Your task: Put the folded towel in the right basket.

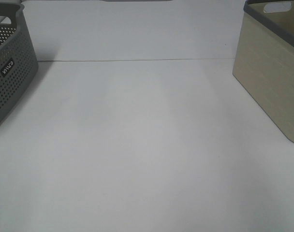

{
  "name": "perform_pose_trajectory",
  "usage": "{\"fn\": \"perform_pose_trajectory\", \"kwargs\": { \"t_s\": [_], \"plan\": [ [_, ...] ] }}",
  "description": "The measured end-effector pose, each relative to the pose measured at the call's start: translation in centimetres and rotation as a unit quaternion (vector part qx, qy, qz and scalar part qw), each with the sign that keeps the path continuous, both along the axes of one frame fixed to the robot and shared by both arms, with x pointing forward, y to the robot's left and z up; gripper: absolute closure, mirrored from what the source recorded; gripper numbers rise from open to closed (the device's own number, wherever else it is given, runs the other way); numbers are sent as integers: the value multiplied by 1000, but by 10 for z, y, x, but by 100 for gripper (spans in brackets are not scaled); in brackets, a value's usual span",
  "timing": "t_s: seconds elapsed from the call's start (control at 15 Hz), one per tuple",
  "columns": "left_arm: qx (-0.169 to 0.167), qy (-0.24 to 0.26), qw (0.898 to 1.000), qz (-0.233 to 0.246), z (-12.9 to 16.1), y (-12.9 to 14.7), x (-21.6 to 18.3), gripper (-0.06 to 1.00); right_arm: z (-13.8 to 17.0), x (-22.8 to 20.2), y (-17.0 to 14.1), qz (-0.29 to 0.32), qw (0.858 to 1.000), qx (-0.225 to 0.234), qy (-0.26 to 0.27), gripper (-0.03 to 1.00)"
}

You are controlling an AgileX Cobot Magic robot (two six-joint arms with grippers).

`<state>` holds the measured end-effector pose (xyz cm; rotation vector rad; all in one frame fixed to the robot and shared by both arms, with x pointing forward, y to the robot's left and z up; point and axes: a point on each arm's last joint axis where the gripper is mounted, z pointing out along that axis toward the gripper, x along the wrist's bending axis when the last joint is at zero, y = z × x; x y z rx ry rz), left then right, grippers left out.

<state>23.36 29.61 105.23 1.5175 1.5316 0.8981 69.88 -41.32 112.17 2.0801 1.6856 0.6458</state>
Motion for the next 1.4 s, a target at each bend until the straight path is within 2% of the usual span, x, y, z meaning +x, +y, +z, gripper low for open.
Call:
{"fn": "perform_pose_trajectory", "kwargs": {
  "t_s": [0.13, 0.2, 0.27, 0.33, 0.53, 0.67, 0.73, 0.8, 0.87, 1.0, 1.07, 1.13, 1.27, 1.4],
  "plan": [
    [0, 0, 1000, 0, 0, 0, 0, -5, 12, -1, 22, 33, 999, 14, -18, -1],
    [0, 0, 1000, 0, 0, 0, 0, -5, 19, -1, 44, 57, 998, 10, -25, -1],
    [0, 0, 1000, 0, 0, 0, 0, -5, 25, -1, 64, 74, 997, -4, -27, -1],
    [0, 0, 1000, 0, 0, 0, 0, -5, 37, -7, 92, 85, 995, -37, -34, -1],
    [0, 0, 1000, 0, 0, 0, 0, -5, 72, -32, 105, 79, 994, -38, -67, -1],
    [0, 0, 1000, 0, 0, 0, 0, -5, 102, -80, 108, 76, 993, -36, -83, -1],
    [0, 0, 1000, 0, 0, 0, 0, -5, 105, -91, 108, 76, 993, -37, -82, -1],
    [0, 0, 1000, 0, 0, 0, 0, -5, 111, -122, 108, 74, 993, -43, -78, -1],
    [0, 0, 1000, 0, 0, 0, 0, -5, 112, -192, 108, 70, 993, -54, -75, -1],
    [0, 0, 1000, 0, 0, 0, 0, -5, 99, -261, 110, 64, 991, -56, -106, -1],
    [0, 0, 1000, 0, 0, 0, 0, -5, 94, -280, 110, 61, 990, -55, -118, -1],
    [0, 0, 1000, 0, 0, 0, 0, -5, 85, -318, 111, 57, 986, -57, -146, -1],
    [0, 0, 1000, 0, 0, 0, 0, -5, 54, -376, 112, 52, 981, -64, -178, -1],
    [0, 0, 1000, 0, 0, 0, 0, -5, 32, -410, 113, 50, 975, -66, -205, -1]
  ]
}}
